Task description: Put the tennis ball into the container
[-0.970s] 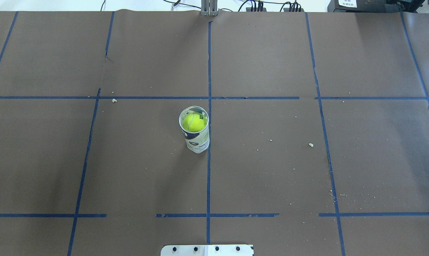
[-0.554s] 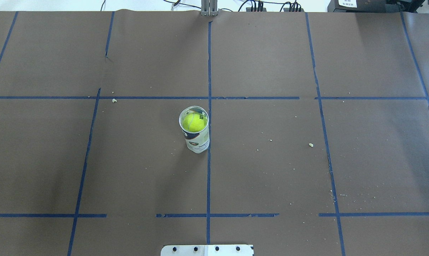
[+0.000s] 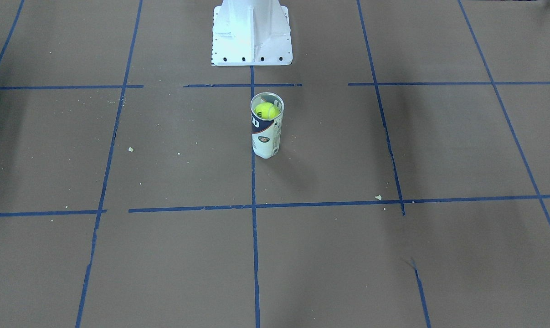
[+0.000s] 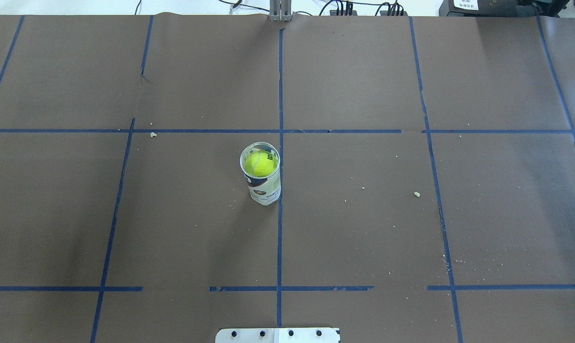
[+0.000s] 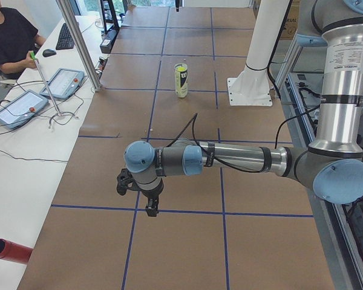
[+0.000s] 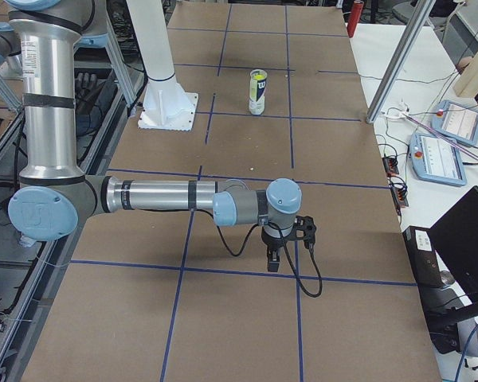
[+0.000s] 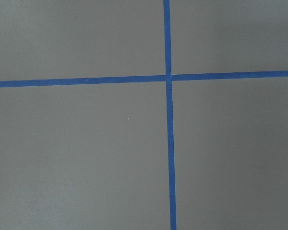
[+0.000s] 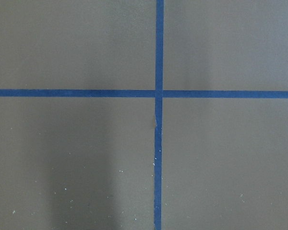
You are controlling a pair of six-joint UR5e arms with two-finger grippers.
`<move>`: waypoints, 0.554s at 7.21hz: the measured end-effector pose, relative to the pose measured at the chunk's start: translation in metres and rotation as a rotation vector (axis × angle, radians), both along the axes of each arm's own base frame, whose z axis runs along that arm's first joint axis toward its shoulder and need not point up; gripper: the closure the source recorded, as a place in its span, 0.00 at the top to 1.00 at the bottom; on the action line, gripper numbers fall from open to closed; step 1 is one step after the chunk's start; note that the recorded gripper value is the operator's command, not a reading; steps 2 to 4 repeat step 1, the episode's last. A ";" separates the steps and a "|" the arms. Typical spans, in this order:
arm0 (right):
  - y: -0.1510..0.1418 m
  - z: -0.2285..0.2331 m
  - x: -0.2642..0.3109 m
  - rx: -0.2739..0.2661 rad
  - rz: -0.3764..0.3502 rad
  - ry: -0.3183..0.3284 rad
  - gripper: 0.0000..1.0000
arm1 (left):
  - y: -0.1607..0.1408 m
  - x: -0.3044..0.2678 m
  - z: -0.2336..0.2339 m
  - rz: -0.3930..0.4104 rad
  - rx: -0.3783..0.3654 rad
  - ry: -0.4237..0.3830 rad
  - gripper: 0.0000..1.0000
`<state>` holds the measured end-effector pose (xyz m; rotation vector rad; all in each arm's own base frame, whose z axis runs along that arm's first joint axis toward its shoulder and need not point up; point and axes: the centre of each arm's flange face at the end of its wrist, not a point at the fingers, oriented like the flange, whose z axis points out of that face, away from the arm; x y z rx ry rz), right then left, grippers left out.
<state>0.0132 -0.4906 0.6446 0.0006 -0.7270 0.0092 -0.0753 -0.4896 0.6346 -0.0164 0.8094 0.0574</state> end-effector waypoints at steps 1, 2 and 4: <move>0.000 0.000 0.000 0.000 0.000 0.000 1.00 | 0.000 0.000 -0.001 0.000 0.001 0.000 1.00; 0.000 0.000 0.000 0.000 0.000 0.000 1.00 | 0.000 0.000 -0.001 0.000 0.001 0.000 1.00; 0.000 0.000 0.000 0.000 0.000 0.000 1.00 | 0.000 0.000 -0.001 0.000 0.001 0.000 1.00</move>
